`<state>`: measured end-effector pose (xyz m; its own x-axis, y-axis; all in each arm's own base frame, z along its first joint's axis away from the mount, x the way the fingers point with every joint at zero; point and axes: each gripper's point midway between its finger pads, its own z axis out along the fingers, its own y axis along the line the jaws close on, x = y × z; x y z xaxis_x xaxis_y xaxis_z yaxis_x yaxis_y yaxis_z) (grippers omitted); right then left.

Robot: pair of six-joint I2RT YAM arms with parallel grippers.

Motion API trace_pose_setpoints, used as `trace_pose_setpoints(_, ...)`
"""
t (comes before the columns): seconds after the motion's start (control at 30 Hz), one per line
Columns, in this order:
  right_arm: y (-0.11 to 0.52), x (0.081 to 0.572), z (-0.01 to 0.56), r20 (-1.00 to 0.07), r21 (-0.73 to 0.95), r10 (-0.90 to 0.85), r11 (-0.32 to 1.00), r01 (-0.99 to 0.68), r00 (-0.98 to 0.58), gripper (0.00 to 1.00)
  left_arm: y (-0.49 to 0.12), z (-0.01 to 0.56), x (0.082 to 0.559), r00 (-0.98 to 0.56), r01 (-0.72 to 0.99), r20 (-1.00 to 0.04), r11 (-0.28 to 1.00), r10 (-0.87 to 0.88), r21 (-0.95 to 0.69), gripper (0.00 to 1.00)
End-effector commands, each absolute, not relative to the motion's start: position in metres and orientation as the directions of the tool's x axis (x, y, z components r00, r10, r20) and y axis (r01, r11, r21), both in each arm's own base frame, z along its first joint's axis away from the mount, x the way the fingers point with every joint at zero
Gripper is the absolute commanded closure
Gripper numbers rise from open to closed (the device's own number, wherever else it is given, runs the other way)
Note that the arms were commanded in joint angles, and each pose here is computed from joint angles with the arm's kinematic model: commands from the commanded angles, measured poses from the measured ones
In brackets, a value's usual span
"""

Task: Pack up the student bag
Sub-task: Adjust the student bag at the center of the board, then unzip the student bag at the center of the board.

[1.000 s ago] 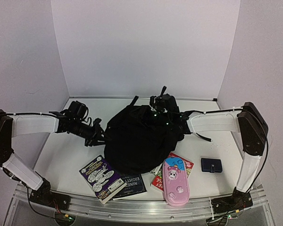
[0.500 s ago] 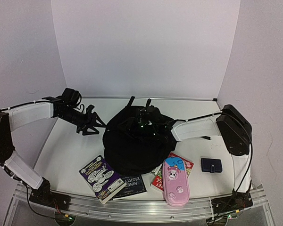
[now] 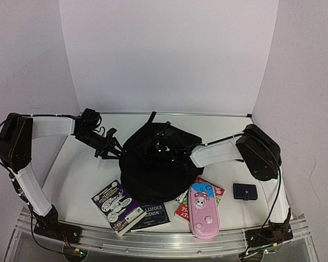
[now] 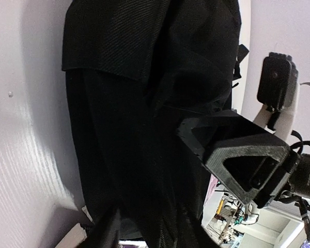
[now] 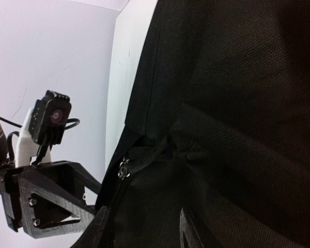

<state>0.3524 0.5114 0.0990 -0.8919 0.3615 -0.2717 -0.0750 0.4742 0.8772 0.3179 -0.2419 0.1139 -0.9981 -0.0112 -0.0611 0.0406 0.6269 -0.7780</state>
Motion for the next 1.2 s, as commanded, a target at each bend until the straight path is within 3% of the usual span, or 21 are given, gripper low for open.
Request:
trace_pose_setpoints(0.0,0.521,0.365,0.102,-0.272,0.895,0.409,0.44,-0.073,-0.871,0.63,-0.251,0.117,0.319,-0.995,0.099,-0.097,0.579,0.035,-0.81,0.76)
trace_pose_setpoints(0.27,0.527,0.373,0.094,-0.275,0.9,0.424,0.429,-0.076,-0.863,0.69,-0.251,0.1,0.317,-0.997,0.077,-0.058,0.586,0.05,-0.807,0.99)
trace_pose_setpoints(0.8,0.549,0.384,0.103,-0.307,0.917,0.416,0.369,-0.149,-0.856,0.89,-0.249,0.092,0.317,-0.997,0.068,-0.041,0.608,0.058,-0.791,1.0)
trace_pose_setpoints(0.93,0.549,0.384,0.097,-0.297,0.917,0.418,0.374,-0.135,-0.858,0.89,-0.248,0.093,0.317,-0.997,0.072,-0.047,0.614,0.056,-0.786,1.0)
trace_pose_setpoints(1.17,0.528,0.384,0.078,-0.279,0.903,0.472,0.425,-0.061,-0.837,0.75,-0.248,0.092,0.318,-0.997,0.07,-0.047,0.618,0.054,-0.783,1.0)
